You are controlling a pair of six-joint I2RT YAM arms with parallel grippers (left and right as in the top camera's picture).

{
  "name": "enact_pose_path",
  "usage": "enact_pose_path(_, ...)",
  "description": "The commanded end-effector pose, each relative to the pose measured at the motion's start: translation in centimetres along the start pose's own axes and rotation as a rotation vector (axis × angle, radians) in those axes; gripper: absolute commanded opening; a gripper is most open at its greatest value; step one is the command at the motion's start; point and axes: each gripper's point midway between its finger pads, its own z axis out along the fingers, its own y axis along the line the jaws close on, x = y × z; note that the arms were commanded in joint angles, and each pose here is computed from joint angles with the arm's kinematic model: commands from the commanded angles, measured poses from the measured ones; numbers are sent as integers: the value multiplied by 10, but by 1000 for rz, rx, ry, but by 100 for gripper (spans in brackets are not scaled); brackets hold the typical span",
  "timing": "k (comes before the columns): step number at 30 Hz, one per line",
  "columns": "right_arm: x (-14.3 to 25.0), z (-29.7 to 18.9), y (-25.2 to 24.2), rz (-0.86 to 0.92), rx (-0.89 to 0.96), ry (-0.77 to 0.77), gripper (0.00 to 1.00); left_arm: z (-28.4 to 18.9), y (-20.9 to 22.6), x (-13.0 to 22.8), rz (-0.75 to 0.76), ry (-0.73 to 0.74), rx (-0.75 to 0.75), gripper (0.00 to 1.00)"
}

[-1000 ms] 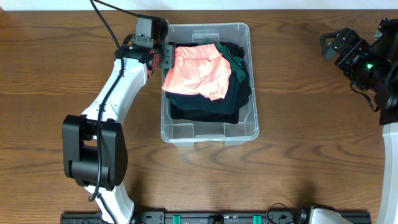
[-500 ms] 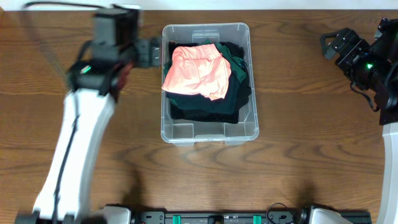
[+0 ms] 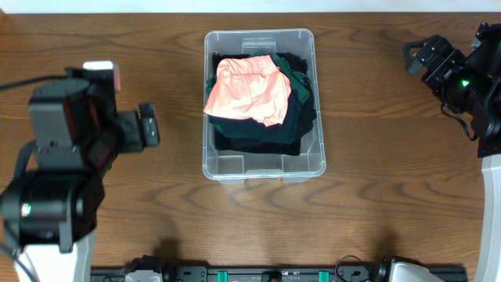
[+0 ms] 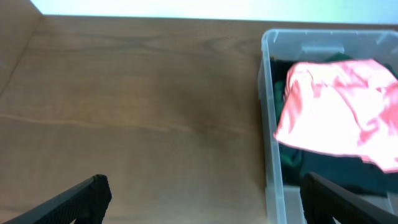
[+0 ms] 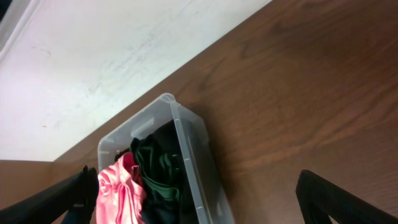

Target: Pack container

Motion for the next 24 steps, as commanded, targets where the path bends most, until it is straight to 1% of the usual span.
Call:
enact_pose_path(1, -2, -6, 3, 1, -9, -15, 99, -14, 4, 5, -5, -11, -13, 98)
enact_pose_path(3, -2, -6, 3, 1, -9, -15, 99, -18, 4, 11, -4, 0, -14, 98)
enact_pose_path(8, -2, -6, 3, 1, -9, -15, 99, -26, 6, 42, 3, 111, -20, 98)
enact_pose_path(11, -2, -6, 3, 1, -9, -15, 99, -29, 7, 45, 8, 112, -19, 98)
enact_pose_path(18, -2, -6, 3, 1, -9, -15, 99, -57, 8, 33, 10, -31, -14, 98)
enact_pose_path(24, -2, -6, 3, 1, -9, -15, 99, -85, 17, 22, 13, -180, -62, 98)
